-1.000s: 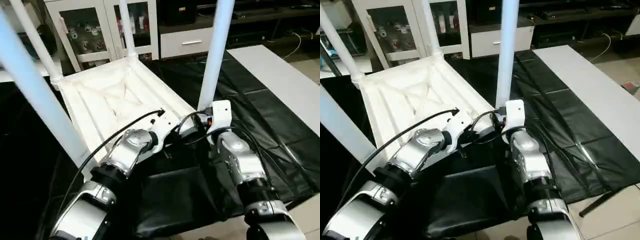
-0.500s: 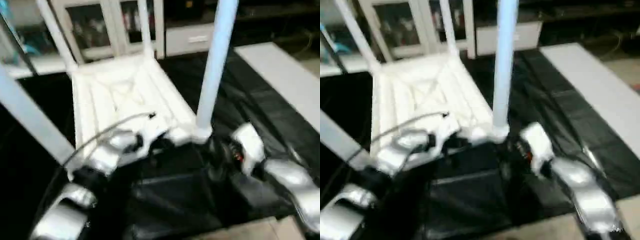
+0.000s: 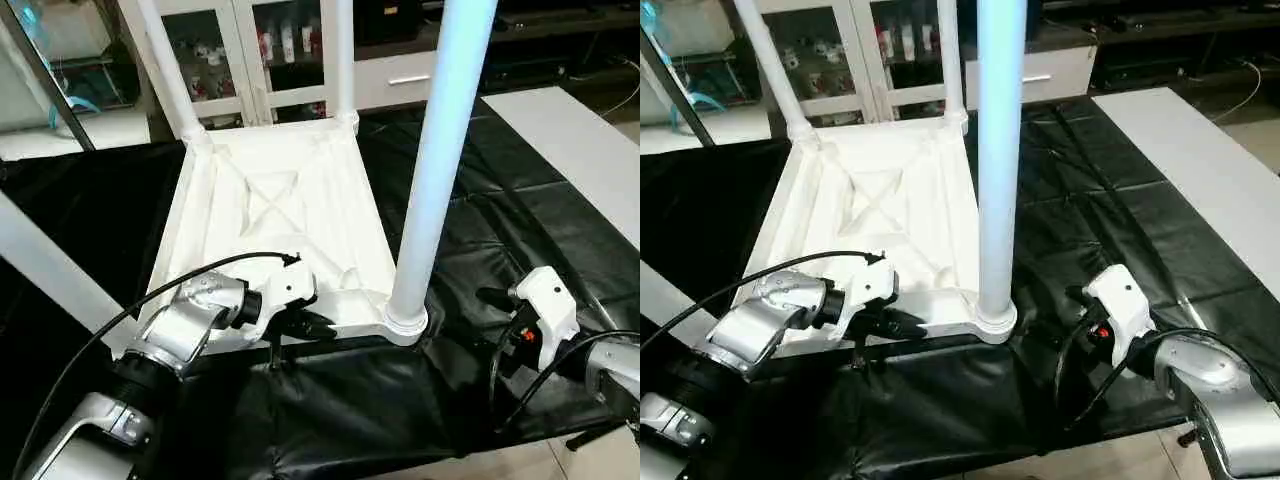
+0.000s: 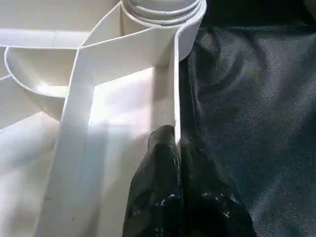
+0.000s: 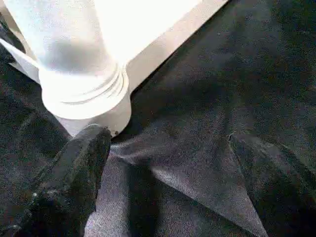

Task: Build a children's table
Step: Rotate leg to tighten

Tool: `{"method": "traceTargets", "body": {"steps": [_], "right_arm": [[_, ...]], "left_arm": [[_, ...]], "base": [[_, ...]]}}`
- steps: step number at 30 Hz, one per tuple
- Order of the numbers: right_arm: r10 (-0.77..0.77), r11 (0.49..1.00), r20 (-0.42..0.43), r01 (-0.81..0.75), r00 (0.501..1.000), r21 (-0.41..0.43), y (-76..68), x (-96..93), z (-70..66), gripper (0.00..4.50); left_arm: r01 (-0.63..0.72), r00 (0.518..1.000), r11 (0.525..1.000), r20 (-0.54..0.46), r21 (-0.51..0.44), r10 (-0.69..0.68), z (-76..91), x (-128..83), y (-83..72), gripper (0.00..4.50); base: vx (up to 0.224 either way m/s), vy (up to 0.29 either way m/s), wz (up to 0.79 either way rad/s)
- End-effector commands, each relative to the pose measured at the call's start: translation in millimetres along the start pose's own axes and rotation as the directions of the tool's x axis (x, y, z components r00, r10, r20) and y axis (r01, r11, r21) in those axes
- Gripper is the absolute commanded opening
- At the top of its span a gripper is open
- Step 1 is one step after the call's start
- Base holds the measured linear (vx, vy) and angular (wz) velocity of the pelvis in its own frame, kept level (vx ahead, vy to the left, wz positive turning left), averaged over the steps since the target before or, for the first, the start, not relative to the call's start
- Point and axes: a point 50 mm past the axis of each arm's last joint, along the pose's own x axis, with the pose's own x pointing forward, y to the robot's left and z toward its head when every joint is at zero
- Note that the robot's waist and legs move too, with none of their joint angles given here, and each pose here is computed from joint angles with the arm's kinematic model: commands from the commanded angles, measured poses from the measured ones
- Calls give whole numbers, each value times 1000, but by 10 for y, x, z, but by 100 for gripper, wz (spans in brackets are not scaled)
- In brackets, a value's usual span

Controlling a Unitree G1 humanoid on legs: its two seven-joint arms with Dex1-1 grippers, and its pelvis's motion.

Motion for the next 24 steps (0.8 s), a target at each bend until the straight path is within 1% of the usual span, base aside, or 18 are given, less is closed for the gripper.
{"method": "traceTargets", "body": {"steps": [1, 2, 4, 5, 6, 9, 12, 14, 15, 17, 18, 19, 20, 21, 22, 23, 24], "right_arm": [[22, 1000, 18, -21, 1000, -11, 57, 21, 52, 416], [21, 1000, 18, -21, 1000, -11, 60, 32, 52, 416], [-5, 1000, 37, 5, 999, -4, 50, 61, 73, 416], [-14, 1000, 43, 14, 999, 0, 49, 64, 80, 419], [-20, 1000, 47, 20, 999, 4, 50, 66, 84, 419], [-40, 999, 59, 39, 997, 18, 59, 70, 81, 419], [-52, 998, 65, 50, 997, 26, 76, 93, 57, 419], [-56, 998, 66, 54, 996, 24, 90, 108, 54, 419], [-60, 998, 74, 59, 995, 24, 95, 109, 69, 419], [-86, 996, 99, 83, 991, 32, 97, 109, 110, 419], [-109, 994, 112, 106, 988, 33, 82, 103, 130, 419], [-123, 992, 120, 120, 985, 33, 94, 112, 144, 419], [-153, 988, 135, 148, 979, 47, 92, 112, 149, 419], [-189, 982, 147, 182, 971, 58, 86, 111, 147, 419], [-224, 974, 156, 214, 962, 77, 73, 107, 137, 419], [-254, 966, 163, 242, 953, 93, 75, 111, 131, 419], [-254, 966, 163, 242, 953, 93, 75, 111, 131, 419]], "left_arm": [[36, 999, 999, -2, 10, -36, 0, 21, -56, 0], [24, 1000, 1000, -2, 14, -24, -1, 19, -55, 0], [-41, 998, 999, 41, -17, 42, 31, 3, -16, 0], [-49, 997, 998, 56, -39, 51, 49, -10, -9, 44], [-52, 995, 997, 77, -50, 56, 72, -27, -8, 44], [-94, 986, 993, 133, -73, 103, 140, -85, 0, 72], [-130, 970, 987, 195, -100, 147, 209, -132, -45, 98], [-144, 966, 984, 203, -102, 163, 208, -160, -81, 117], [-144, 967, 985, 195, -99, 161, 194, -181, -106, 127], [-197, 954, 977, 214, -79, 210, 196, -247, -130, 141], [-240, 936, 966, 242, -91, 255, 213, -282, -124, 150], [-269, 922, 958, 261, -104, 287, 210, -326, -119, 171], [-350, 873, 926, 309, -141, 377, 231, -378, -86, 175], [-429, 815, 882, 337, -196, 471, 228, -417, -60, 180], [-490, 756, 835, 355, -252, 550, 213, -439, -47, 180], [-529, 709, 795, 360, -298, 607, 185, -464, -44, 180], [-529, 709, 795, 360, -298, 607, 185, -464, -44, 180]], "base": [[0, 0, 0], [0, 0, 0], [0, 0, 0], [0, 0, 0], [0, 0, 0], [0, 0, 0], [0, 0, 0], [0, 0, 0], [0, 0, 0], [0, 0, 0], [0, 0, 0], [0, 0, 0], [0, 0, 0], [0, 0, 0], [0, 0, 0], [0, 0, 0], [0, 0, 0]]}}
